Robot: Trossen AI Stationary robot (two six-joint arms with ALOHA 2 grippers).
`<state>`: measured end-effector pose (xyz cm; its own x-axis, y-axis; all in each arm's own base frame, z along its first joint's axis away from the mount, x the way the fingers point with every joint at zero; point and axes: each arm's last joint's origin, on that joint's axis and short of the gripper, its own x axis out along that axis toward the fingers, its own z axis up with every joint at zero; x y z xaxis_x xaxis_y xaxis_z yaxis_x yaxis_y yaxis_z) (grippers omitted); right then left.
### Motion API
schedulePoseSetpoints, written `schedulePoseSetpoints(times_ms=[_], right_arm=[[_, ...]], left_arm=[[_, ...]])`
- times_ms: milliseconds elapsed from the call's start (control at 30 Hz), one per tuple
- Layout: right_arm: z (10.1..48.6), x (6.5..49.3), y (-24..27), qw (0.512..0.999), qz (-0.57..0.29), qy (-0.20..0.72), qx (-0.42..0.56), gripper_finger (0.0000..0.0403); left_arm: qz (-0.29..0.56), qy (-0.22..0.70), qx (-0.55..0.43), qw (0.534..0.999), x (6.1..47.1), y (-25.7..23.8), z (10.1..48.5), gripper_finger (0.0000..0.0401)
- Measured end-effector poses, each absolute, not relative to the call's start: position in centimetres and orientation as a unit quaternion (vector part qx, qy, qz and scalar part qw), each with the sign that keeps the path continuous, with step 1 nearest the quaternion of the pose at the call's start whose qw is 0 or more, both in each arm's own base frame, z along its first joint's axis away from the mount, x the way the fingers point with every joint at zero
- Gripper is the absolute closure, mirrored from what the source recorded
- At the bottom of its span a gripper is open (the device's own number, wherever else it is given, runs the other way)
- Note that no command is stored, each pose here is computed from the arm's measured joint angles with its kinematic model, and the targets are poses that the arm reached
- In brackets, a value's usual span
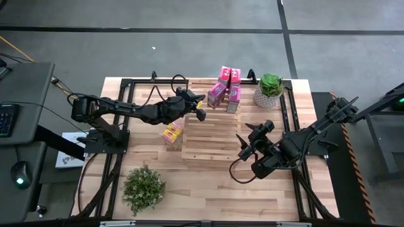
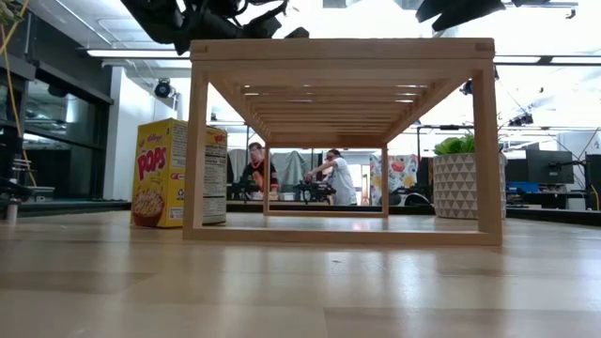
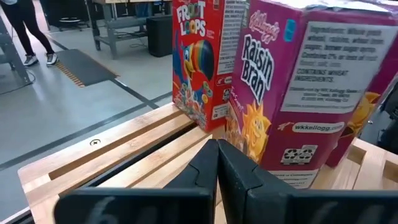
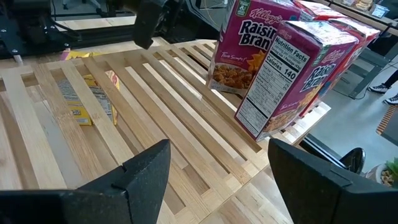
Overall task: Stack cereal on shelf
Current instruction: Put the purple cereal box on the shelf aligned with the other purple cereal box
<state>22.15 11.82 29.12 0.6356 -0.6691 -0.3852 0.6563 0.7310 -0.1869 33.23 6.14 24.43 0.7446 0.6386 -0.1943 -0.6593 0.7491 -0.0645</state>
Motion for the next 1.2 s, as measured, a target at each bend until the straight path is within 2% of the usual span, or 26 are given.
schedulePoseSetpoints(times_ms=[433,800,1200], right_arm=[[29.1,22.1,11.8,0.904,-0.366,0.219,-0.015,0.0139],[29.1,22.1,11.8,0.904,-0.366,0.220,-0.014,0.0139],[29.1,22.1,11.8,0.904,-0.366,0.220,-0.014,0.0139]], left_arm=[[0.342,0.079,-0.060,0.934,34.6,5.9,22.5,0.0401],[0.351,0.077,-0.058,0.932,34.6,5.7,22.5,0.0401],[0.290,0.077,-0.070,0.951,34.9,4.6,22.6,0.0401]])
